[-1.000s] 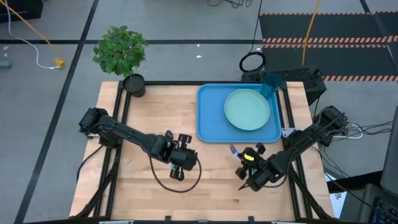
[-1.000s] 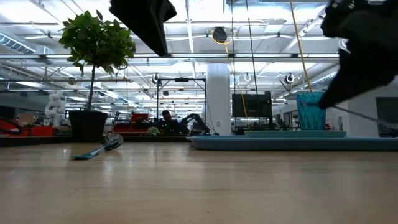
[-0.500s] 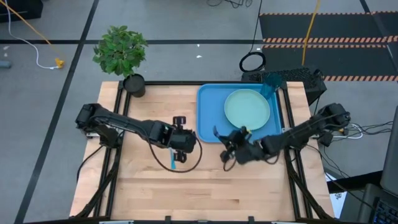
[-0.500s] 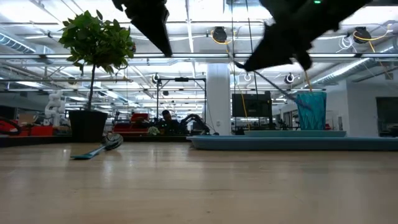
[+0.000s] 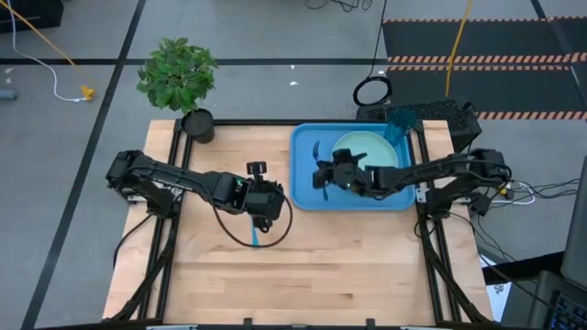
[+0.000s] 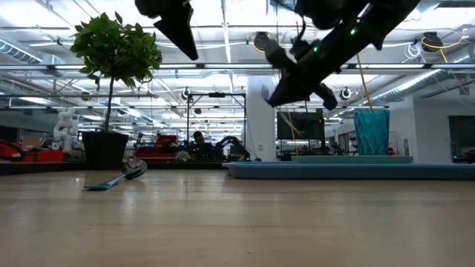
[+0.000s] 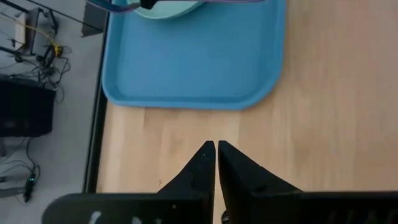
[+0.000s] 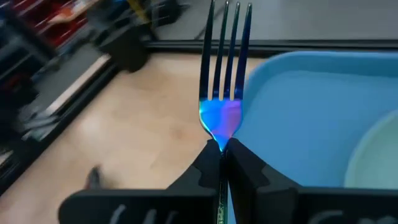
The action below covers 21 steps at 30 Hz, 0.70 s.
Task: Pick and place plate/cup/fork/spoon on tray
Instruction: Put the purple fork on the left side of the light blue plate in the blue serving tray
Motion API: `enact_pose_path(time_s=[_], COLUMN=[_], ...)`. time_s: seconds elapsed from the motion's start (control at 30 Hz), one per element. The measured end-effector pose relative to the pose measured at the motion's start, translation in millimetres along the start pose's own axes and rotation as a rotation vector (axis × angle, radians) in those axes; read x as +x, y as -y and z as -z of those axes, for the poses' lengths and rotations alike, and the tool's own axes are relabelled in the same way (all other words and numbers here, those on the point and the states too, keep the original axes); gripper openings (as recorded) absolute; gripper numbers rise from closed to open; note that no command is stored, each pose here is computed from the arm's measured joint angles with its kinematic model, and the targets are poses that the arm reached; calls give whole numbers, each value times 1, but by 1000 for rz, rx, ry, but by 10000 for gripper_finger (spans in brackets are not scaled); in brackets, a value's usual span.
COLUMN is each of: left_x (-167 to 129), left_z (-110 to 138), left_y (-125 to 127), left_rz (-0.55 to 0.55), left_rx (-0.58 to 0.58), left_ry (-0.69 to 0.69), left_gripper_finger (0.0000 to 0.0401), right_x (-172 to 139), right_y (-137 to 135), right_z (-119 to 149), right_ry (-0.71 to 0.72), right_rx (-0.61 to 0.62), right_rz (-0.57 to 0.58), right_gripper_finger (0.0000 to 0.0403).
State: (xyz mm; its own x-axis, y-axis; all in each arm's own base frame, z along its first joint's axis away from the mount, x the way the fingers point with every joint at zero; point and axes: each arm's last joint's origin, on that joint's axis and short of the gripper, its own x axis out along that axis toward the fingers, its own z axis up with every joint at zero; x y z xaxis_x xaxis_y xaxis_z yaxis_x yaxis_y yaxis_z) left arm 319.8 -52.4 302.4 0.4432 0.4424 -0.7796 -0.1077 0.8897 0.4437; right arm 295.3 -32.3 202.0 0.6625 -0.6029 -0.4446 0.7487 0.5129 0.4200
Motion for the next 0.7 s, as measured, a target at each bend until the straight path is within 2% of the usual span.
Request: enact_pose_path(time_s=[0.23, 0.53, 0.7], left_x=[6, 12, 12], left_z=[0, 0, 0], left_y=[-11, -20, -22], left_rz=[-18, -32, -33], left_rx=[-32, -45, -46], left_ry=[-18, -32, -33], left_gripper_finger=[24, 24, 24], right_x=[31, 67, 78], right_y=[18, 26, 33], right_z=[-2, 6, 5], right_ry=[27, -38, -66], right_rx=[108, 155, 143], right_rz=[90, 195, 266], right_gripper_finger=[1, 1, 0])
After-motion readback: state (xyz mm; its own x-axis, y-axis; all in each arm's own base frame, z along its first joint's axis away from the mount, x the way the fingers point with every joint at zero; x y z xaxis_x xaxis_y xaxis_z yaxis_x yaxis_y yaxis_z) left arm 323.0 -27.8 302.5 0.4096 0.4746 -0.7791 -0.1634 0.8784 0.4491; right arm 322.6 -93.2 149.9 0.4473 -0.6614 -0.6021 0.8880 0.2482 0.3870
